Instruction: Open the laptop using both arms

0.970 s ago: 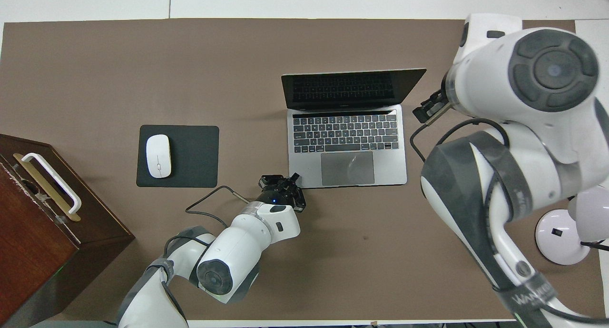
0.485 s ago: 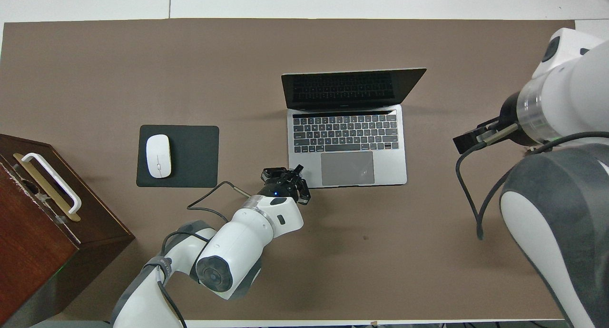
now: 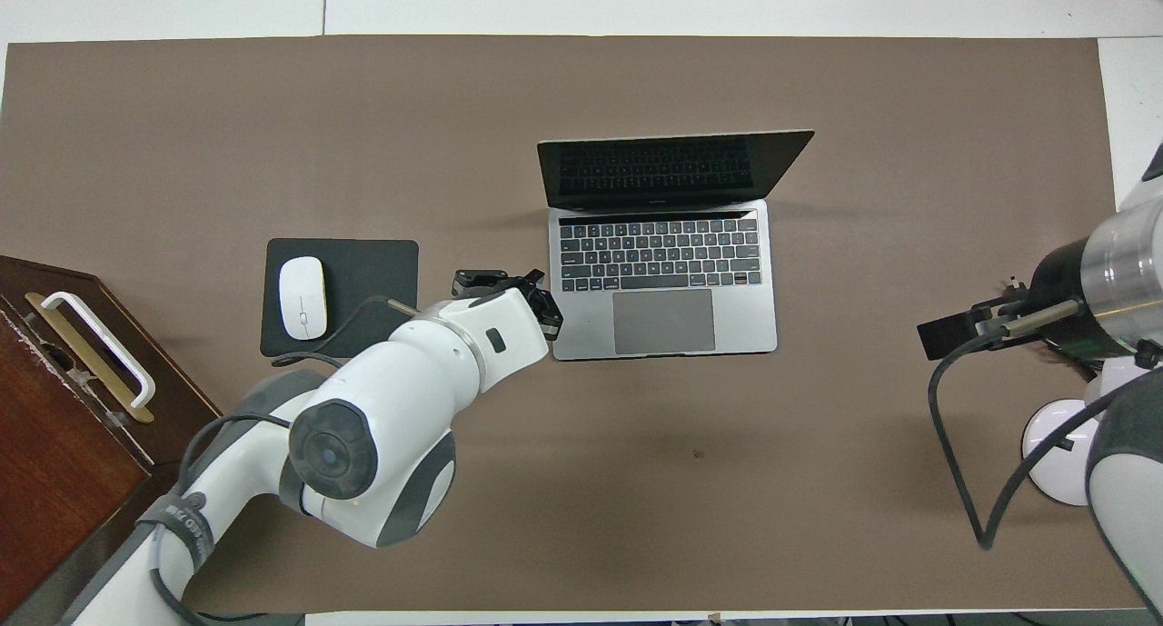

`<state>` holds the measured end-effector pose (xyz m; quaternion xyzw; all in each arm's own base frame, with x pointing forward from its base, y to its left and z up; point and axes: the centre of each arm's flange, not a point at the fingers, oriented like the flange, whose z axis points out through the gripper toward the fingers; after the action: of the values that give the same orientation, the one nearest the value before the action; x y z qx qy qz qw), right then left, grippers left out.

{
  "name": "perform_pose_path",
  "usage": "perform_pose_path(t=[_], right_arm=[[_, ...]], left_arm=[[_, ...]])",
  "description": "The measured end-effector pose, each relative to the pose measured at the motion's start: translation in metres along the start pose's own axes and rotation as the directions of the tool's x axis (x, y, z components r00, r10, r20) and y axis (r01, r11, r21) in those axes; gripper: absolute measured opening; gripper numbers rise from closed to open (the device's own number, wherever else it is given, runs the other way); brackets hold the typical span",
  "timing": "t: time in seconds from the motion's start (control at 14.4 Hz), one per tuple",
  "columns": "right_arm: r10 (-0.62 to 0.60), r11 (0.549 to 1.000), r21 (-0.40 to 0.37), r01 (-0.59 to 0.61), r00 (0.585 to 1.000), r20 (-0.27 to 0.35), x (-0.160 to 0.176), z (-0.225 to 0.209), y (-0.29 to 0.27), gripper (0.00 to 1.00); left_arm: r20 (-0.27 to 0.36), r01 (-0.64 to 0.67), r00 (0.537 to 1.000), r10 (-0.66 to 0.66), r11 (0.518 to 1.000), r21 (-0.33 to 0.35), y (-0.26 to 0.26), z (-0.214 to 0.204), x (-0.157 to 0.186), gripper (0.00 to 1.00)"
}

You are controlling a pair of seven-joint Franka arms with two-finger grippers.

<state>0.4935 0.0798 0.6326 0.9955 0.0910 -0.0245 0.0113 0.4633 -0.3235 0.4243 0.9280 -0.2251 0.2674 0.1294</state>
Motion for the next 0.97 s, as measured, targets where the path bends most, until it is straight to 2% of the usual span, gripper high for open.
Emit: perform_pose_path(t=[0.21, 0.48, 0.83, 0.97], right_arm=[[0.105, 0.994, 0.003, -0.105, 0.994, -0.001, 0.009, 0.014, 0.011, 1.0], [0.128, 0.992, 0.005, -0.128, 0.992, 0.016, 0.021, 0.03, 0.015, 1.0], [0.133, 0.991, 0.008, -0.133, 0.991, 0.011, 0.02, 0.027, 0.016, 1.0], [0.164, 0.986, 0.024, -0.164, 0.986, 0.012, 0.019, 0.024, 0.019, 1.0]], left_arm=[[0.06, 0.063, 0.996, -0.065, 0.998, 0.028, -0.038, -0.036, 0.03, 0.01], [0.163, 0.16, 0.972, -0.171, 0.984, 0.08, -0.106, -0.108, 0.072, 0.01], [0.268, 0.222, 0.929, -0.254, 0.964, 0.145, -0.19, -0.164, 0.078, 0.01], [0.298, 0.247, 0.908, -0.293, 0.951, 0.185, -0.222, -0.185, 0.073, 0.19]])
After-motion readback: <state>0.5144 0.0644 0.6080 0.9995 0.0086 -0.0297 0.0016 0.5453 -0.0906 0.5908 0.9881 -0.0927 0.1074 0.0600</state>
